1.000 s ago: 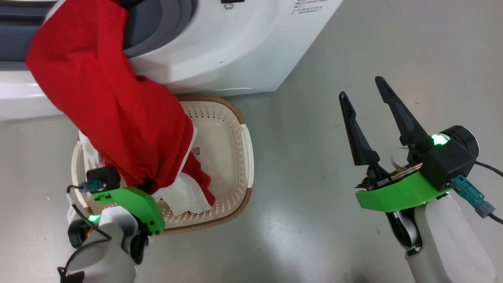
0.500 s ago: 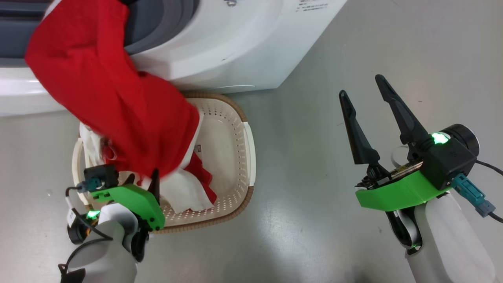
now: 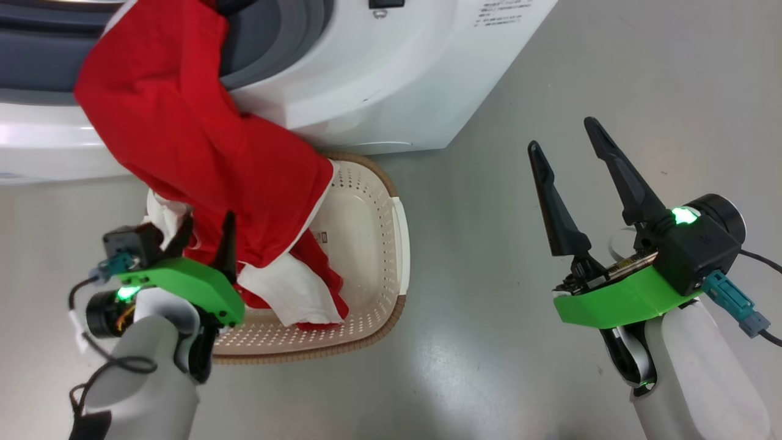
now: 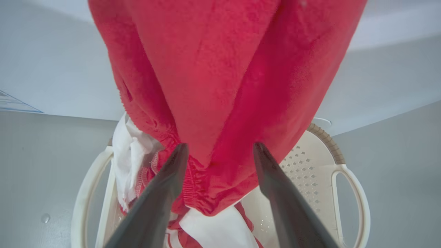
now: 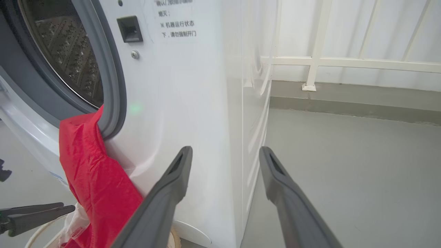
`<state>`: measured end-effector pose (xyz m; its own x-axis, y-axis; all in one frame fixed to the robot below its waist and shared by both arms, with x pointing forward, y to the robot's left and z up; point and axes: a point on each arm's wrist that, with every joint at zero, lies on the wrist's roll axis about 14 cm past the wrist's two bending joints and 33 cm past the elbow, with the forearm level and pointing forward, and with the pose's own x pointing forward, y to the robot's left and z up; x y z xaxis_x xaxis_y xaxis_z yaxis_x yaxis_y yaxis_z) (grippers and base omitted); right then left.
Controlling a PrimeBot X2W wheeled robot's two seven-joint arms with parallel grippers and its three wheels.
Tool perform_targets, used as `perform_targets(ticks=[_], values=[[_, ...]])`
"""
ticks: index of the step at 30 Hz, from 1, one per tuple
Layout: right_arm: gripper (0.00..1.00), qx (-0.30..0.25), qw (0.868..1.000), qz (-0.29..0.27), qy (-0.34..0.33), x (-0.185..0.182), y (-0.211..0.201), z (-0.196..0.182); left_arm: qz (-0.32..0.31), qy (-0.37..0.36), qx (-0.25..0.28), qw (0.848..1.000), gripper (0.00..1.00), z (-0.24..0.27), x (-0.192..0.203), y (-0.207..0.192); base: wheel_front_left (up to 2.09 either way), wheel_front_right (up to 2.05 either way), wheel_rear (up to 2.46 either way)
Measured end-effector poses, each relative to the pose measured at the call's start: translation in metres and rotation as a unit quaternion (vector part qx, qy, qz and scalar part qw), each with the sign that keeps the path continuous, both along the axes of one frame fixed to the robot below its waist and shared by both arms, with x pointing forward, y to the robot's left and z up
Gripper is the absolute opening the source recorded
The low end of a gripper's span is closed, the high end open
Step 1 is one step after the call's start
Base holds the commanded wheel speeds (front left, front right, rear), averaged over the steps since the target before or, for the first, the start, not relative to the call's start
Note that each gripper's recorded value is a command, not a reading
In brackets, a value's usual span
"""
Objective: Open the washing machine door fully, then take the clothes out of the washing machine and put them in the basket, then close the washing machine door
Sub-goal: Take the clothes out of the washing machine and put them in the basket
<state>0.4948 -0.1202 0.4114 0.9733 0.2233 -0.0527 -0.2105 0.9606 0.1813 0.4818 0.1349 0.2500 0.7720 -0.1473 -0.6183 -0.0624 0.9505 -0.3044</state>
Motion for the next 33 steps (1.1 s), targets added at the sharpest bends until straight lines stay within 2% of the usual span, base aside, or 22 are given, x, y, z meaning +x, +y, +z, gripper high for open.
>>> perform_targets(ticks=[10, 20, 29, 33], values=[[1.00, 0.005, 1.000, 0.009, -0.010, -0.001, 0.007, 0.009, 0.031, -0.105, 0.014, 0.994, 1.00, 0.050, 0.013, 0.020, 0.00, 0.00, 0.00], [1.00, 0.007, 1.000, 0.015, -0.016, 0.000, 0.012, 0.014, 0.045, -0.228, 0.031, 0.972, 1.00, 0.120, 0.030, 0.028, 0.00, 0.00, 0.00], [1.00, 0.006, 1.000, 0.012, -0.021, -0.001, 0.010, 0.019, 0.050, -0.290, 0.037, 0.955, 1.00, 0.159, 0.022, 0.027, 0.00, 0.00, 0.00], [1.00, 0.007, 1.000, 0.011, -0.020, -0.002, 0.009, 0.020, 0.036, -0.311, 0.056, 0.948, 1.00, 0.174, 0.014, 0.022, 0.00, 0.00, 0.00]])
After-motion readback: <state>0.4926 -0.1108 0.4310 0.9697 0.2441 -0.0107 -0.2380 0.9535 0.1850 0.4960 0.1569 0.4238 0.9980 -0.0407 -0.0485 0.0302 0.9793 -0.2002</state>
